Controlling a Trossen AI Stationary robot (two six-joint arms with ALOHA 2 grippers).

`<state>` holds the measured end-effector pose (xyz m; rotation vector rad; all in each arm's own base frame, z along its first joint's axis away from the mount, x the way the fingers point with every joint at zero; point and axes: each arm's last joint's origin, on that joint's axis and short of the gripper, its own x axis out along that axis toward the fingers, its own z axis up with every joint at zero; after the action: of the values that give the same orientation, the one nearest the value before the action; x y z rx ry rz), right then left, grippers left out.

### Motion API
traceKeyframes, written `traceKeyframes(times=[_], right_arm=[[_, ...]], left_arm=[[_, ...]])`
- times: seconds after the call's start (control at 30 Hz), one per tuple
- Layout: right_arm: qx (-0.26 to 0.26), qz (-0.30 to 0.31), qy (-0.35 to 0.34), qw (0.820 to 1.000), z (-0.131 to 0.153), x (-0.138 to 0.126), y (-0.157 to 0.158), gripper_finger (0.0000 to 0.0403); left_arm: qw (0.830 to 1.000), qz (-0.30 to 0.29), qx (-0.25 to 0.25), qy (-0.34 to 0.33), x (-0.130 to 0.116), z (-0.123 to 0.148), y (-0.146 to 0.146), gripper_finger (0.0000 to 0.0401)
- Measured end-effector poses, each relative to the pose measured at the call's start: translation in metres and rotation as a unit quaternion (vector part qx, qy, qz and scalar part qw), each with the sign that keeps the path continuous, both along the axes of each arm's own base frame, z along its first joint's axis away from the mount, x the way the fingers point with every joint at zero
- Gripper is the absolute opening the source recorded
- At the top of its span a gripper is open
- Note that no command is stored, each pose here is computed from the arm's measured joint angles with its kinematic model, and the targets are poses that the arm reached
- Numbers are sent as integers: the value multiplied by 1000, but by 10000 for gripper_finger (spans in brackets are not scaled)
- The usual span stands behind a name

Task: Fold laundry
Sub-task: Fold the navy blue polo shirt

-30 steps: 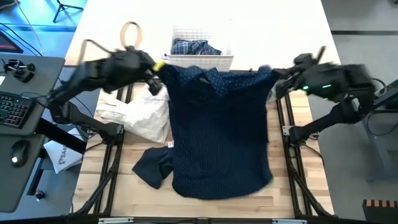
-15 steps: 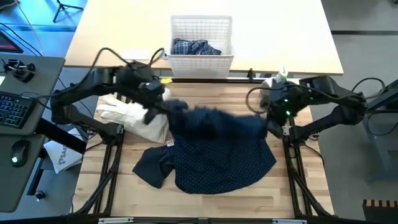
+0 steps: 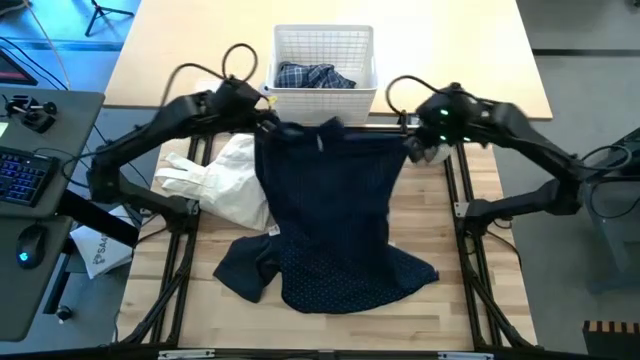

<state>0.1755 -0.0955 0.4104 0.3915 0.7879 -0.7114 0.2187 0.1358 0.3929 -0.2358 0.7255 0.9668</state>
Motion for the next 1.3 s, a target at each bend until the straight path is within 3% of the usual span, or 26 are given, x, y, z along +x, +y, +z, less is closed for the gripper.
traceKeyframes(times=[0.17,0.33,0.6,0.67,0.83,0.97,1.1,1.2,1.3], right_arm=[[-7,-101,77,992,-67,2,-46,0],[-9,-164,85,983,-110,-1,-76,0],[-28,-197,83,977,-134,14,-110,3],[-15,-208,85,974,-137,19,-115,17],[27,-246,91,965,-131,22,-117,92],[22,-235,81,968,-104,23,-107,150],[15,-198,26,980,-70,25,-91,184],[38,-128,-21,991,-60,33,-75,193],[87,-3,-37,996,-60,47,-55,194]], left_arm=[[997,26,-41,56,8,-62,37,0],[995,23,-50,79,22,-103,61,0],[994,-33,31,99,43,-128,105,1],[995,-25,26,96,40,-133,114,6],[998,-31,-46,40,19,-132,139,49],[996,-55,-73,8,4,-111,148,97],[996,-54,-77,3,-7,-85,143,127],[995,-61,-82,-7,-11,-73,132,135],[987,-125,-98,-18,-10,-59,108,133]])
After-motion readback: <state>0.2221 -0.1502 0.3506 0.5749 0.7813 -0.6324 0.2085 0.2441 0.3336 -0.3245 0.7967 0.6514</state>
